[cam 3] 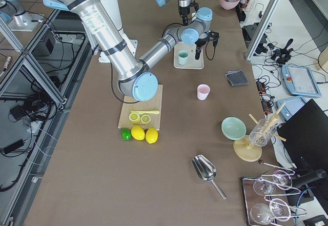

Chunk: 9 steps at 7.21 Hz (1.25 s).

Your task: Place all cups on tray

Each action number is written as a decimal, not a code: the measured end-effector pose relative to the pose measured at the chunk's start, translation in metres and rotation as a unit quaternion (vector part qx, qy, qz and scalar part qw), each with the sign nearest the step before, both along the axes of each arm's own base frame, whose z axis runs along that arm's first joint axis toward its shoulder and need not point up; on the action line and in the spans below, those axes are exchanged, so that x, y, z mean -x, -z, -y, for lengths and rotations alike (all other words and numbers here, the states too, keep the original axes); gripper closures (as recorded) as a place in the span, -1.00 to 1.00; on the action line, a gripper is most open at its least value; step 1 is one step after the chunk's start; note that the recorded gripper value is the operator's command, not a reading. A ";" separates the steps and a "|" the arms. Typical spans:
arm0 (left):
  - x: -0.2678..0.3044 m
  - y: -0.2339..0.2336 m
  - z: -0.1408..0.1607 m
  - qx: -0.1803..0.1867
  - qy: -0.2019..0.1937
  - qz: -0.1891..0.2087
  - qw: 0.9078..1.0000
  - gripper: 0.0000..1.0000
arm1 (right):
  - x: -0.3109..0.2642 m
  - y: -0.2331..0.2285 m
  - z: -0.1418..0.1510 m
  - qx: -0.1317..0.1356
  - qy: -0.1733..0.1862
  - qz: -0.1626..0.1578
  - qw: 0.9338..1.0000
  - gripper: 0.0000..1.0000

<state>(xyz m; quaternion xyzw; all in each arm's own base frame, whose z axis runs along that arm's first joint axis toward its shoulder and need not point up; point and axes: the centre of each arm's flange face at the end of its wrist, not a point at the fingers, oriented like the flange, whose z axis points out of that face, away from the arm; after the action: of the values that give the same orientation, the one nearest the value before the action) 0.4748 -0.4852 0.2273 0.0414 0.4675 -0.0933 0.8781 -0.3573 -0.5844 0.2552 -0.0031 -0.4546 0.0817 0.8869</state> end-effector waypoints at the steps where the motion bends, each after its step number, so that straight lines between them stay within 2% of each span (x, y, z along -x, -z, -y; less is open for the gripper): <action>1: -0.017 -0.001 -0.004 -0.001 0.002 0.007 1.000 1.00 | -0.029 -0.024 0.012 -0.010 0.001 -0.011 1.000 -1.00; 3: -0.043 -0.003 -0.022 -0.007 -0.005 0.016 1.000 1.00 | -0.070 -0.057 0.028 -0.015 -0.002 -0.033 0.999 -1.00; 4: -0.054 -0.004 -0.032 -0.013 -0.007 0.021 1.000 0.44 | -0.083 -0.067 0.033 -0.014 -0.002 -0.042 0.999 -1.00; 5: -0.063 -0.005 -0.038 -0.018 -0.007 0.026 0.999 -0.23 | -0.091 -0.078 0.035 -0.012 -0.002 -0.051 0.999 -1.00; 6: -0.066 -0.004 -0.038 -0.021 -0.006 0.028 0.999 -0.53 | -0.096 -0.088 0.035 -0.010 -0.002 -0.057 0.998 -1.00; 7: -0.062 -0.002 -0.032 -0.024 -0.002 0.028 0.999 -0.93 | -0.098 -0.095 0.035 -0.009 -0.001 -0.061 0.998 -1.00; 9: -0.034 0.011 -0.001 -0.032 0.006 0.020 0.999 -0.93 | -0.102 -0.110 0.036 -0.010 0.006 -0.068 0.998 -1.00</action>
<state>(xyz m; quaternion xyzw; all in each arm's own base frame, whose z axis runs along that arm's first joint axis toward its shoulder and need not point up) 0.5089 -0.4839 0.2162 0.0743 0.4520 -0.0828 0.8850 -0.2557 -0.6209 0.3653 0.0086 -0.3936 0.0720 0.9164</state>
